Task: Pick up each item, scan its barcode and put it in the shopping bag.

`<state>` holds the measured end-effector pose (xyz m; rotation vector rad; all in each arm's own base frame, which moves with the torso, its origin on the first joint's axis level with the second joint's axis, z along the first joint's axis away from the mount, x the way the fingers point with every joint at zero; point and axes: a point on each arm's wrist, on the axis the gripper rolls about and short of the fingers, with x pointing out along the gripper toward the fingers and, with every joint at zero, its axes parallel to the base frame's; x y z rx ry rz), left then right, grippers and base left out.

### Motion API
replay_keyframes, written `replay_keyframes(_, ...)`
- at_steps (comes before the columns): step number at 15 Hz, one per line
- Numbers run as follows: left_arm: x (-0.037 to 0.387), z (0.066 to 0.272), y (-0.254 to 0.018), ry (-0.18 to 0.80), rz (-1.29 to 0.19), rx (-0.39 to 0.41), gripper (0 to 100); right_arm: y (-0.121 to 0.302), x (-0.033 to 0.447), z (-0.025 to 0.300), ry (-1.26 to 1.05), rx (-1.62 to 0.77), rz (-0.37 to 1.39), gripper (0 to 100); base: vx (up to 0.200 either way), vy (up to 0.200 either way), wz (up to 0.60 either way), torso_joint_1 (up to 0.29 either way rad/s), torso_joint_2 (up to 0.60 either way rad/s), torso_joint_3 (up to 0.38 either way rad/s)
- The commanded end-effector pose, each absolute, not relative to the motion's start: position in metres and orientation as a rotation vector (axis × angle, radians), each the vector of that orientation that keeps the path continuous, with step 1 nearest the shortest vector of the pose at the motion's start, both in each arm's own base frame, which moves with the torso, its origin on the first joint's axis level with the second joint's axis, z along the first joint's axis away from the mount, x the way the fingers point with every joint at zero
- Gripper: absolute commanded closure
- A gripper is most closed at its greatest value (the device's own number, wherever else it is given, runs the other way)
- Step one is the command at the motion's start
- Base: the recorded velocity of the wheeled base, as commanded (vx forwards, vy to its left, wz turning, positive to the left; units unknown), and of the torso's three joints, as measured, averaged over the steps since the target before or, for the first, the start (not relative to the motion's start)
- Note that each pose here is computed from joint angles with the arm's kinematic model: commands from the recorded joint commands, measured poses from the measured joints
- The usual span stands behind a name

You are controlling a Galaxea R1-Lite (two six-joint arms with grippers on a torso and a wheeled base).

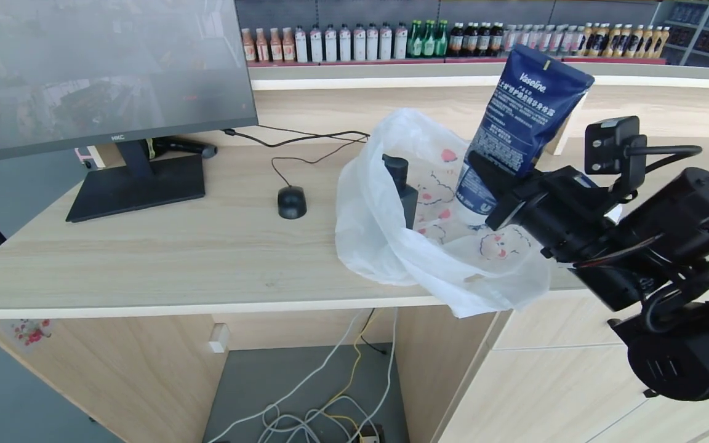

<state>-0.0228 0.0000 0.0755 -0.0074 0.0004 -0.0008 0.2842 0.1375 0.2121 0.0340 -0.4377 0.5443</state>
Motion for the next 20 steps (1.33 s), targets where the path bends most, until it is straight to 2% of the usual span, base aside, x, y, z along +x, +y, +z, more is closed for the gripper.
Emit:
replay_keyframes(1,-0.023,0.075,0.000,0.000,0.000,-0.008,0,0.142,0.298,0.194,-0.386,0.023,0.544,100,0.000,0.000,0.00,0.000,0.00,0.000)
replay_keyframes(3,-0.023,0.075,0.000,0.000,-0.002,-0.008,0,0.135,0.311,0.177,-0.336,0.007,0.515,100,0.000,0.000,0.00,0.000,0.00,0.000)
replay_keyframes(8,-0.023,0.075,0.000,0.000,-0.002,-0.008,0,0.134,0.321,0.160,-0.290,-0.008,0.501,100,0.000,0.000,0.00,0.000,0.00,0.000)
replay_keyframes(20,-0.023,0.075,0.000,0.000,0.000,-0.008,0,0.134,0.321,0.151,-0.258,-0.014,0.504,100,0.000,0.000,0.00,0.000,0.00,0.000)
